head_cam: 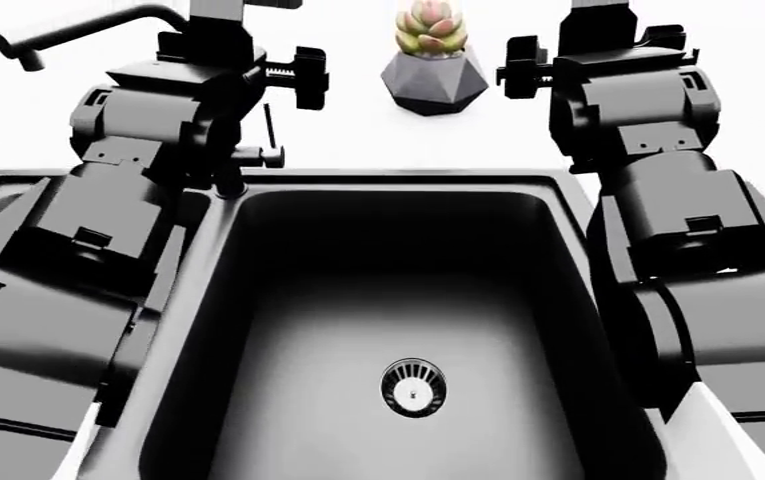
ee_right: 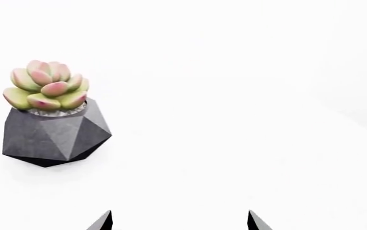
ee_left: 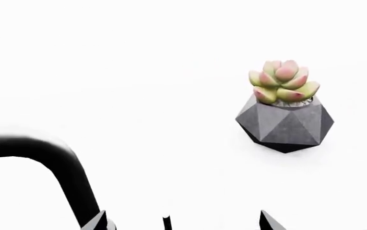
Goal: Pick the eggplant from the counter and place it in the sink. Then turn on the sink faucet.
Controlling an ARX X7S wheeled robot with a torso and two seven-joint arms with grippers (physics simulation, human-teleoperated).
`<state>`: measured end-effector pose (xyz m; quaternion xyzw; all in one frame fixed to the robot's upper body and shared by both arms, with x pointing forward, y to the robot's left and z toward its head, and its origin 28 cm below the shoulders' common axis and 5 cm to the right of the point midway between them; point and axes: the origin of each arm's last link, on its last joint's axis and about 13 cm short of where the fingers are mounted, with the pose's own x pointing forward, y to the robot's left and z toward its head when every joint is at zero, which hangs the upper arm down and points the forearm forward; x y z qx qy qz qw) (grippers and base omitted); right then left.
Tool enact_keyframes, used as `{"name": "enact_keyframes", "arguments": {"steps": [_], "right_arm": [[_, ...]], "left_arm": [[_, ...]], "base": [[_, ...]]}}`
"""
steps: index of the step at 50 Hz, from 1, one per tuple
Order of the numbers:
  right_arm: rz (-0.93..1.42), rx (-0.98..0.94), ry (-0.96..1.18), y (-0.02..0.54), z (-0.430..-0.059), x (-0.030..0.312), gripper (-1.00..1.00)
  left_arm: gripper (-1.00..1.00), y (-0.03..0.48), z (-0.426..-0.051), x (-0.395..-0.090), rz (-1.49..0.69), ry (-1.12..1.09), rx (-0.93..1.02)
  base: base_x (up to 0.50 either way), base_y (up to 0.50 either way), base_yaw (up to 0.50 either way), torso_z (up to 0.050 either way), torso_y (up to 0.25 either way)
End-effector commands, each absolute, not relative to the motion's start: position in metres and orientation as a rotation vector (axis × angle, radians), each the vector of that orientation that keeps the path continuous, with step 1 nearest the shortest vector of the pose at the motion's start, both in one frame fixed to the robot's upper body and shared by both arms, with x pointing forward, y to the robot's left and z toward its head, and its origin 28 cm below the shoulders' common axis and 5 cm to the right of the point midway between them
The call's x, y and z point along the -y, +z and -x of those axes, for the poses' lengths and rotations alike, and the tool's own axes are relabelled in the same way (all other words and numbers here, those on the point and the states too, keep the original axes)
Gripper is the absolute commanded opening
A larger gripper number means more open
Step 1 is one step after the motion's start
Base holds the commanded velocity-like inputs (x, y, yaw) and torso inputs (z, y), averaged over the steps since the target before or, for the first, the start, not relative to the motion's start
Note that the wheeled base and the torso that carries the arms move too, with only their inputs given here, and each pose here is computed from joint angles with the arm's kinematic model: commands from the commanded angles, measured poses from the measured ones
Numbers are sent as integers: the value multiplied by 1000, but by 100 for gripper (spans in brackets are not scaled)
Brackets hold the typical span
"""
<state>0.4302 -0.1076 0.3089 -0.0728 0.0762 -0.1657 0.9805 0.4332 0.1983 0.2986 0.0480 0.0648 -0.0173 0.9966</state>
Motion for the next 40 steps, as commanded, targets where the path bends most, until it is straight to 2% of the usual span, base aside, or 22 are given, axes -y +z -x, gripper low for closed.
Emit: {"name": "enact_keyframes", "arguments": {"steps": [1, 19, 40], "right_arm": [[151, -143, -314, 308, -431, 100, 100], [164, -164, -302, 294, -432, 94, 100], [160, -195, -298, 281, -432, 95, 100]], "left_arm": [[100, 296, -434, -189, -100, -45, -115], [100, 257, -434, -189, -71, -25, -190], [100, 240, -433, -190, -62, -19, -231]], "base": [[0, 0, 0, 50, 0], [0, 0, 0, 0, 0], [0, 0, 0, 0, 0]]}}
